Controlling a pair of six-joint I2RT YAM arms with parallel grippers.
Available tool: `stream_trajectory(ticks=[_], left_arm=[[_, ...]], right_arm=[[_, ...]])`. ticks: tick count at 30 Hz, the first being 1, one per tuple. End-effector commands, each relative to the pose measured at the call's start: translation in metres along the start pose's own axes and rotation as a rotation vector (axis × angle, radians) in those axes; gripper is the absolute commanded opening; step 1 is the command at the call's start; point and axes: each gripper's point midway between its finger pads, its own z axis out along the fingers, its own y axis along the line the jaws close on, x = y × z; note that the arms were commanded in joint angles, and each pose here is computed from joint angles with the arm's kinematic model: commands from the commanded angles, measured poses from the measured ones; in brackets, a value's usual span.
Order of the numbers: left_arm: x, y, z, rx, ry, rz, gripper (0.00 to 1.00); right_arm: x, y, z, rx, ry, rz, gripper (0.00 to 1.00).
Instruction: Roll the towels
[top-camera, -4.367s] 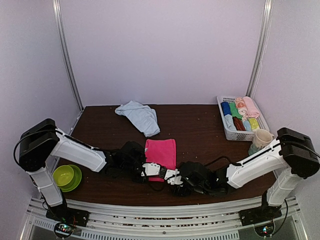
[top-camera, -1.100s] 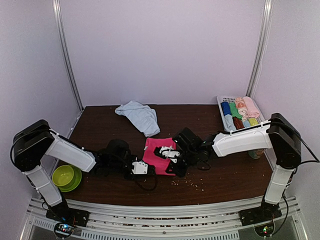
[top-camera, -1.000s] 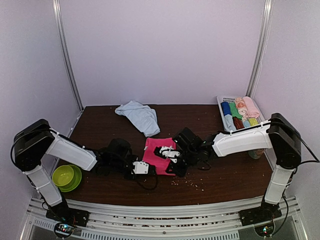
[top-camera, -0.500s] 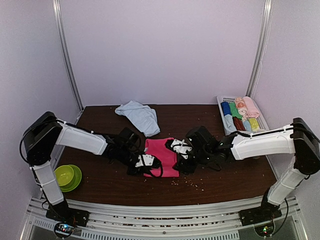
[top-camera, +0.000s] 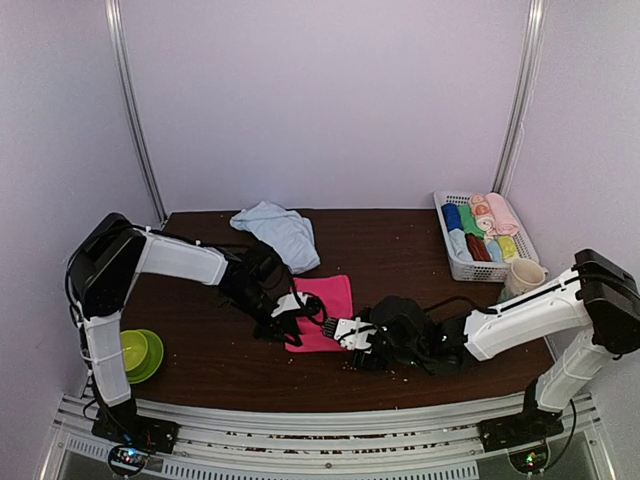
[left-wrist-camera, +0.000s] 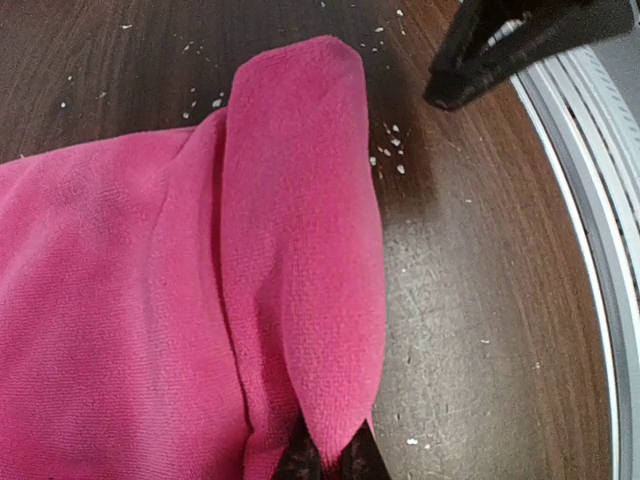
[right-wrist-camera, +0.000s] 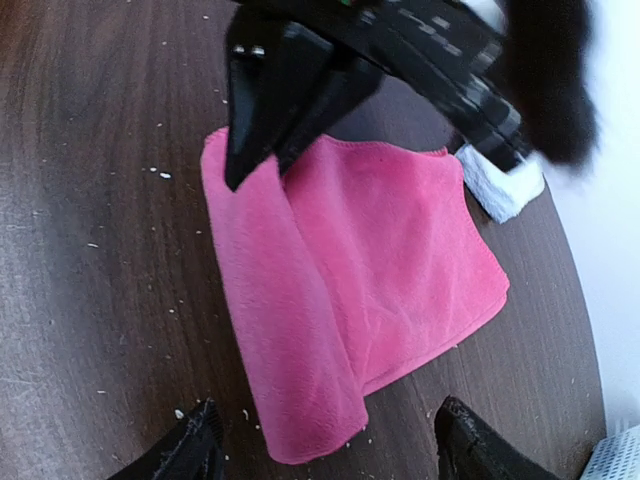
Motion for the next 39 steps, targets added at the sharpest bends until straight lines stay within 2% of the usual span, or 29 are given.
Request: stream_trajectory(ticks=[1,13,21,25,39], left_arm=[[0.008,-0.002,-0.002,0.09,0.003,-0.141,0.0],[0.017,0.014,0.001,0.103,0.025,-0.242,0.0],[0.021,0.02,0.001,0.108,0.031,-0.275,0.0],[0.021,0.019,0.002,0.114,0.033,-0.277,0.0],[0.024,0.016,0.001,0.124,0.042,-0.275,0.0]], right_arm=[[-0.016,0.002,0.004,0.115,-0.044,-0.13,0.73],[-0.015,0.018,0.022,0.178,0.009,-0.242,0.71],[-0.013,0.033,0.031,0.163,0.038,-0.286,0.61],[-0.01,0.036,0.037,0.162,0.056,-0.28,0.53],[0.012,0.025,0.055,0.177,0.171,-0.233,0.51]])
